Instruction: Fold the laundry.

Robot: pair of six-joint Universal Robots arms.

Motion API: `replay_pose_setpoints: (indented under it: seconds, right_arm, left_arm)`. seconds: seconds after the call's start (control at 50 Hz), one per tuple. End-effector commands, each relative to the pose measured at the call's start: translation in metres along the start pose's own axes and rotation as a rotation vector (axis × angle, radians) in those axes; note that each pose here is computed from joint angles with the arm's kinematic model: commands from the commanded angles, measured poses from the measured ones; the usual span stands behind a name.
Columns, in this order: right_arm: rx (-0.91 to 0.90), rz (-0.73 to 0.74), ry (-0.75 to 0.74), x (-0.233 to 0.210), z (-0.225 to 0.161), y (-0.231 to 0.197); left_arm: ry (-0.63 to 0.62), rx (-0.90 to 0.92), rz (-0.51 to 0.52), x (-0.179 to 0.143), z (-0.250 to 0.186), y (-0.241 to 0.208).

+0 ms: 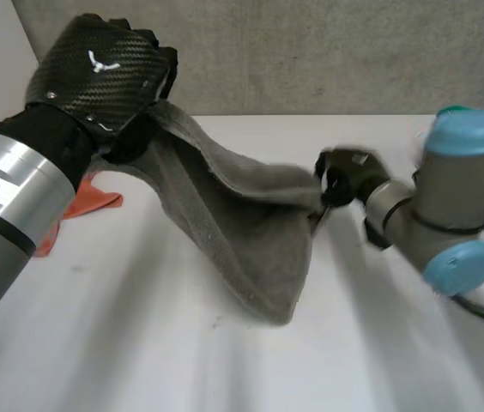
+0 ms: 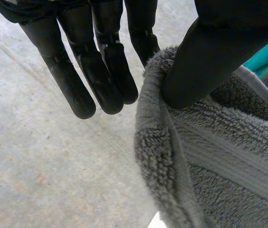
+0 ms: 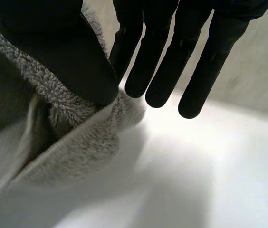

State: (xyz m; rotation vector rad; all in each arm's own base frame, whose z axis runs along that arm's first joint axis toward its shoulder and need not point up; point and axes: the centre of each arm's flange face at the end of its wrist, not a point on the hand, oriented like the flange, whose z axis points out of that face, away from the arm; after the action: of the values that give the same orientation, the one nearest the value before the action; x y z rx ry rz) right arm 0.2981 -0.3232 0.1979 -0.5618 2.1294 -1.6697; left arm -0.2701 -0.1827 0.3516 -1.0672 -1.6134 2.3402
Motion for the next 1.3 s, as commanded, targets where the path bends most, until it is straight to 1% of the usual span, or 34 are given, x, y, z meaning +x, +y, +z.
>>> replay_pose_setpoints:
  seconds: [0.02,0.06,0.12,0.16,0.22,0.24,0.28,0.3,0.32,0.36,0.38,0.4,0.48,0.52,0.62,0.64,0.68,0.74,0.76,0.86,0.88,0.94,0.96,1.08,1.14,1.18,1.24,1.3]
  right_arm:
    - [0.139,-0.451,0.124,0.012,-0.070,-0.094]
    - [0.162,-0.558,0.150,0.010,-0.087,-0.112]
    - [0.190,-0.620,0.212,0.011,-0.105,-0.131]
    - [0.186,-0.631,0.228,0.012,-0.106,-0.133]
    - [0.134,-0.641,0.209,0.012,-0.097,-0.118]
    - [0.083,-0.649,0.189,0.012,-0.088,-0.103]
    - [0.023,-0.662,0.161,0.010,-0.078,-0.085]
    - [-0.036,-0.674,0.133,0.009,-0.067,-0.065]
    - [-0.066,-0.680,0.121,0.009,-0.061,-0.055]
    - [-0.126,-0.688,0.098,0.011,-0.051,-0.033]
    - [-0.185,-0.686,0.067,0.011,-0.041,-0.010]
    - [-0.209,-0.681,0.060,0.013,-0.036,0.000]
    - [-0.268,-0.672,0.036,0.017,-0.019,0.036]
    - [-0.269,-0.659,0.046,0.021,-0.014,0.044]
    - [-0.254,-0.622,0.061,0.024,-0.018,0.045]
    - [-0.247,-0.607,0.075,0.027,-0.020,0.041]
    - [-0.197,-0.549,0.136,0.039,-0.029,0.015]
    - [-0.135,-0.474,0.197,0.048,-0.045,-0.013]
    - [-0.131,-0.459,0.205,0.050,-0.048,-0.017]
    - [-0.208,-0.385,0.269,0.074,-0.064,-0.025]
    - [-0.255,-0.354,0.287,0.085,-0.069,-0.023]
    - [-0.310,-0.309,0.301,0.092,-0.076,-0.020]
    - [-0.345,-0.268,0.312,0.097,-0.080,-0.017]
    - [-0.396,-0.123,0.315,0.100,-0.083,-0.003]
    - [-0.426,-0.062,0.282,0.101,-0.080,0.011]
    - [-0.448,-0.026,0.229,0.099,-0.074,0.022]
    - [-0.462,-0.002,0.188,0.096,-0.069,0.031]
    - [-0.474,0.007,0.182,0.097,-0.062,0.039]
  left_arm:
    - [-0.077,-0.014,0.019,-0.024,0.000,0.004]
    - [-0.090,-0.032,0.021,-0.029,0.001,0.010]
    - [-0.102,-0.093,0.020,-0.034,0.003,0.030]
    - [-0.099,-0.117,0.016,-0.032,0.003,0.038]
    - [-0.047,-0.215,-0.020,-0.018,0.010,0.073]
    - [-0.006,-0.267,-0.041,-0.005,0.013,0.090]
    - [0.020,-0.310,-0.058,0.004,0.015,0.105]
    - [0.037,-0.331,-0.067,0.009,0.016,0.112]
    - [0.066,-0.370,-0.078,0.019,0.019,0.127]
    - [0.095,-0.400,-0.086,0.029,0.022,0.140]
    - [0.106,-0.413,-0.089,0.034,0.024,0.146]
    - [0.126,-0.423,-0.092,0.043,0.028,0.156]
    - [0.131,-0.445,-0.092,0.051,0.038,0.176]
    - [0.127,-0.445,-0.092,0.050,0.042,0.179]
    - [0.122,-0.439,-0.090,0.049,0.043,0.177]
    - [0.121,-0.440,-0.090,0.048,0.042,0.177]
    - [0.114,-0.427,-0.089,0.046,0.042,0.172]
    - [0.103,-0.402,-0.083,0.041,0.040,0.161]
    - [0.100,-0.400,-0.083,0.040,0.040,0.160]
    - [0.102,-0.390,-0.081,0.040,0.032,0.151]
    - [0.102,-0.387,-0.080,0.040,0.030,0.149]
    - [0.108,-0.380,-0.080,0.041,0.025,0.144]
    - [0.110,-0.378,-0.080,0.041,0.022,0.142]
    - [0.114,-0.365,-0.079,0.042,0.016,0.136]
    - [0.116,-0.371,-0.081,0.042,0.014,0.136]
    - [0.120,-0.374,-0.080,0.044,0.013,0.137]
    - [0.123,-0.381,-0.080,0.044,0.011,0.139]
    - [0.123,-0.388,-0.079,0.044,0.010,0.141]
